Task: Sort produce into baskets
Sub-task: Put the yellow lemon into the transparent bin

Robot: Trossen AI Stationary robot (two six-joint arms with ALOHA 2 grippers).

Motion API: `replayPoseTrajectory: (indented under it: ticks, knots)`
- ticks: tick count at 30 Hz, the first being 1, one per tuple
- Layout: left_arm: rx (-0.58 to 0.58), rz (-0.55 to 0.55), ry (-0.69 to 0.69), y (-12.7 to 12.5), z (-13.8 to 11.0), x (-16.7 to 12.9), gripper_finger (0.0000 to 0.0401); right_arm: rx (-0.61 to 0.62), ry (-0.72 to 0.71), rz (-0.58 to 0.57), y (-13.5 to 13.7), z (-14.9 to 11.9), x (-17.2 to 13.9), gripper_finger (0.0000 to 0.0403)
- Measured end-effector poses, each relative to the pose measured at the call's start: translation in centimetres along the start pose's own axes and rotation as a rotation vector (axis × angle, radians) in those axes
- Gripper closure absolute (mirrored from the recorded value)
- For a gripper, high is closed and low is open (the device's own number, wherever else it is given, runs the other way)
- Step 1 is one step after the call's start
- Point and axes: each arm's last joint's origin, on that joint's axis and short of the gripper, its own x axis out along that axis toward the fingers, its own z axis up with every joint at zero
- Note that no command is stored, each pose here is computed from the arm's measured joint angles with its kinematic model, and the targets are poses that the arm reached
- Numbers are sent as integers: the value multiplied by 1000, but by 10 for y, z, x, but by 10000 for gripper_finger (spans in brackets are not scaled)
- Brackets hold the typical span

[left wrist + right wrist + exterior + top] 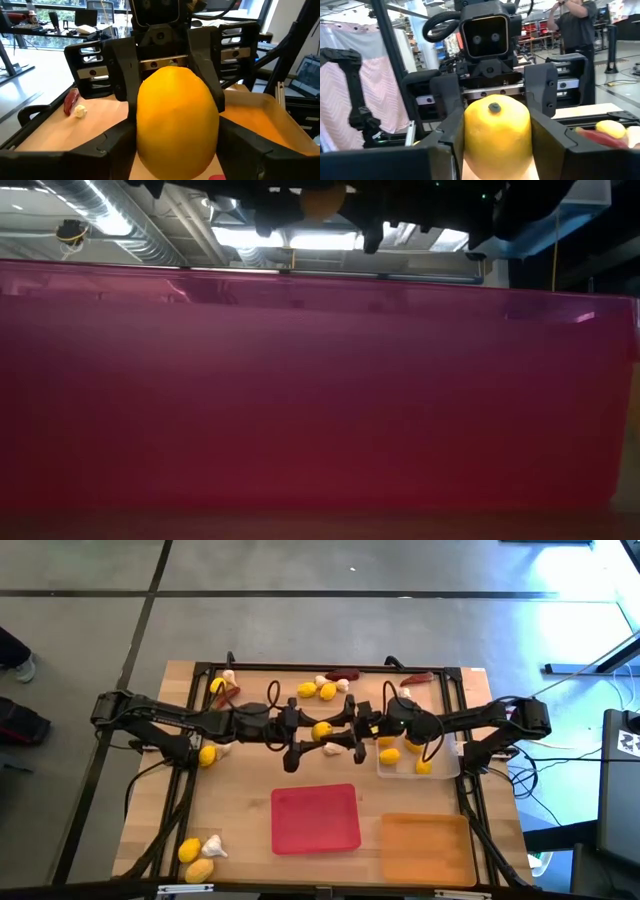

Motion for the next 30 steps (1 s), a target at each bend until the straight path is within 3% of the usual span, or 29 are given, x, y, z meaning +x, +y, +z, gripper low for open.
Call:
replayPoseTrajectory:
  ticks: [6, 15, 30]
  knots:
    - [3, 10, 31, 3, 1, -5, 123, -20, 6, -13, -1, -1, 0, 248]
    - [43, 27, 163, 6, 2, -29, 118, -76, 88, -107, 2, 8, -11, 245]
    - [46, 90, 328, 10, -10, -43, 118, -135, 417, -372, 18, 39, -81, 240]
